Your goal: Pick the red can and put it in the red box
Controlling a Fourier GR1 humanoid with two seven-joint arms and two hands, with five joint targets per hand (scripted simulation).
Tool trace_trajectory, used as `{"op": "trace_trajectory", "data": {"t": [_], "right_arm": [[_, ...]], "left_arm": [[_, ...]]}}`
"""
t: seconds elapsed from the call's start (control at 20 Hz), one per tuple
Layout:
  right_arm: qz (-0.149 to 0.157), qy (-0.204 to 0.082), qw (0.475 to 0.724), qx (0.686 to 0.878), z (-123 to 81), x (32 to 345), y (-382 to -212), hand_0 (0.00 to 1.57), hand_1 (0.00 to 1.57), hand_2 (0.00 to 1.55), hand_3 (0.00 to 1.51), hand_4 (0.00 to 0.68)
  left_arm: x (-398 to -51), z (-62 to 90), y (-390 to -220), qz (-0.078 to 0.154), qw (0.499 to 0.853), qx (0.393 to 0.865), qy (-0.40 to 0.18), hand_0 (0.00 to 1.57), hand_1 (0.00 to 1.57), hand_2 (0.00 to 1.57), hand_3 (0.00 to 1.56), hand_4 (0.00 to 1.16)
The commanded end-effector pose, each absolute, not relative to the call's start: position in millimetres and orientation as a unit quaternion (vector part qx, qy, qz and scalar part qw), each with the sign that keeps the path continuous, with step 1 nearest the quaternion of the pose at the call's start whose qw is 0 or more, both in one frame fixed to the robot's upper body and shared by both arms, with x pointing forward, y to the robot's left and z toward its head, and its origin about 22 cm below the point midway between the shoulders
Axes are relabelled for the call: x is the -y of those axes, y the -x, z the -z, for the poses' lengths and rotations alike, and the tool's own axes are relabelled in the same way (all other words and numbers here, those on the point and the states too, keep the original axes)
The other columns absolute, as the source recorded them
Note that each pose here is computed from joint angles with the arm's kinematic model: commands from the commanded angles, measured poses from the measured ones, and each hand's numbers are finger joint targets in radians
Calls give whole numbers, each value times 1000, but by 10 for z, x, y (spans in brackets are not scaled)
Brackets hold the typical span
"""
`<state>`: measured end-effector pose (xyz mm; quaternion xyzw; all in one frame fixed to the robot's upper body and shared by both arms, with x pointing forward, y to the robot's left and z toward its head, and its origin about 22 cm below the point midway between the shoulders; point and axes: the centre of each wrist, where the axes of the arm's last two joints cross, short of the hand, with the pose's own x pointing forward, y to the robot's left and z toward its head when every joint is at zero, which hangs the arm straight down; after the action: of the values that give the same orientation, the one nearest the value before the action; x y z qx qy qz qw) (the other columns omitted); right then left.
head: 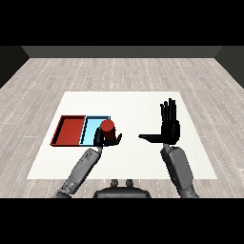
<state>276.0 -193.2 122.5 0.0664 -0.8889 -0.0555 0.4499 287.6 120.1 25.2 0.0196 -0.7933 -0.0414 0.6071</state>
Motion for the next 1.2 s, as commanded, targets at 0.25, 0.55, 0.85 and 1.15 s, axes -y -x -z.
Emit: {"op": "trace_trajectory", "data": {"t": [0.25, 0.55, 0.85, 1.15], "right_arm": [[57, 3, 506, 861, -691, 2557, -2694, 0, 0, 0, 0, 0], [53, 7, 546, 836, -226, 2571, -2534, 0, 0, 0, 0, 0], [65, 10, 558, 827, -38, 2616, -2478, 0, 0, 0, 0, 0], [39, 23, 559, 828, 0, 2853, -2472, 0, 0, 0, 0, 0]], "left_arm": [[-1726, -723, -3026, 62, 587, 801, -102, 1571, 1571, 1552, 1437, 1115], [-2331, -988, -3377, 64, 587, 787, -181, 1571, 1571, 1554, 1436, 1131], [-2886, -876, -3727, 81, 620, 732, -271, 1535, 1535, 1342, 1445, 1104], [-3425, -189, -3595, 54, 687, 646, -328, 1571, 1571, 1571, 1476, 1105]]}}
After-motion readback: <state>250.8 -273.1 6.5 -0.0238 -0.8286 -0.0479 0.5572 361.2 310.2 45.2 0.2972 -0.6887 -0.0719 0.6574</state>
